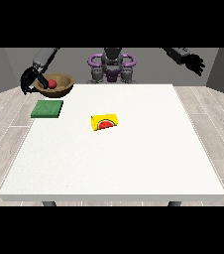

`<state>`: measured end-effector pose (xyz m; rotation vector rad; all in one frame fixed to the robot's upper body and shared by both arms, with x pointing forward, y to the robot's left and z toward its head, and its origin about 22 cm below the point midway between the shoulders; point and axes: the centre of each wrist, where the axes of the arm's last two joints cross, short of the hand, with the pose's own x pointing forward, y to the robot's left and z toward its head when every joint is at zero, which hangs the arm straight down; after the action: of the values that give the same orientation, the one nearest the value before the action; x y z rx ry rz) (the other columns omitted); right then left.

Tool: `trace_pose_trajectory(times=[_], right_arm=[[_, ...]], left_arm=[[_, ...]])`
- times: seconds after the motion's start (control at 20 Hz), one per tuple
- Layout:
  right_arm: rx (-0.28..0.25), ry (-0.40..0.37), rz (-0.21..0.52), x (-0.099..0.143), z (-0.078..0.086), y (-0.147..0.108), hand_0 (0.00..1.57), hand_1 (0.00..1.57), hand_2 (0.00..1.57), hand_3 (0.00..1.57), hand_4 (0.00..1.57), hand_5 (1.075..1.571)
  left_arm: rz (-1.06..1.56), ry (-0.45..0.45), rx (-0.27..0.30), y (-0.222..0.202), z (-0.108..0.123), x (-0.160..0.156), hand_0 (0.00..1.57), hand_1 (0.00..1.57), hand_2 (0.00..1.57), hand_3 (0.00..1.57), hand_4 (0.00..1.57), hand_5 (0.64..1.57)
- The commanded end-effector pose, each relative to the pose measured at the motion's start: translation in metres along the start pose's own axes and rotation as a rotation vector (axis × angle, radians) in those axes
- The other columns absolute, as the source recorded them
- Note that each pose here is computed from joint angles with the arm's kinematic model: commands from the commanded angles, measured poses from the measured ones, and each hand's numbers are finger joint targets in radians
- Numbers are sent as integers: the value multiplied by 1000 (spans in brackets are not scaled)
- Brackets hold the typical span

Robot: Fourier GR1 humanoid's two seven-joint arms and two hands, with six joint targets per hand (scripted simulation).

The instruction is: Pick the cup and pour the ball into the bowl, then pick the bowl and place it on the pad

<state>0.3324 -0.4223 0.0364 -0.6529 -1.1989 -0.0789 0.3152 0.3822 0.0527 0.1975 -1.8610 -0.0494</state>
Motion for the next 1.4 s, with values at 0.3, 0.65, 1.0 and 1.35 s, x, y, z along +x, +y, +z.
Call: trace_pose_trajectory(times=[0.3,0.65,1.0,1.35], right_arm=[[-76,-138,-99,20,-8,-20,1571,1571,1571,0,763,1567],[-223,-54,-95,14,-16,-62,1218,1218,1411,1299,0,1553],[-107,-70,-160,37,-24,-49,0,0,363,444,0,1412],[-65,57,-52,29,-25,-61,0,0,0,0,0,1356]], left_arm=[[15,-163,107,124,6,37,0,0,0,0,1213,1565],[20,-176,100,124,2,45,0,0,0,0,1188,1558],[4,-167,93,122,-1,42,0,0,0,0,1178,1549],[59,11,-80,23,-16,28,0,0,0,0,902,1559]])
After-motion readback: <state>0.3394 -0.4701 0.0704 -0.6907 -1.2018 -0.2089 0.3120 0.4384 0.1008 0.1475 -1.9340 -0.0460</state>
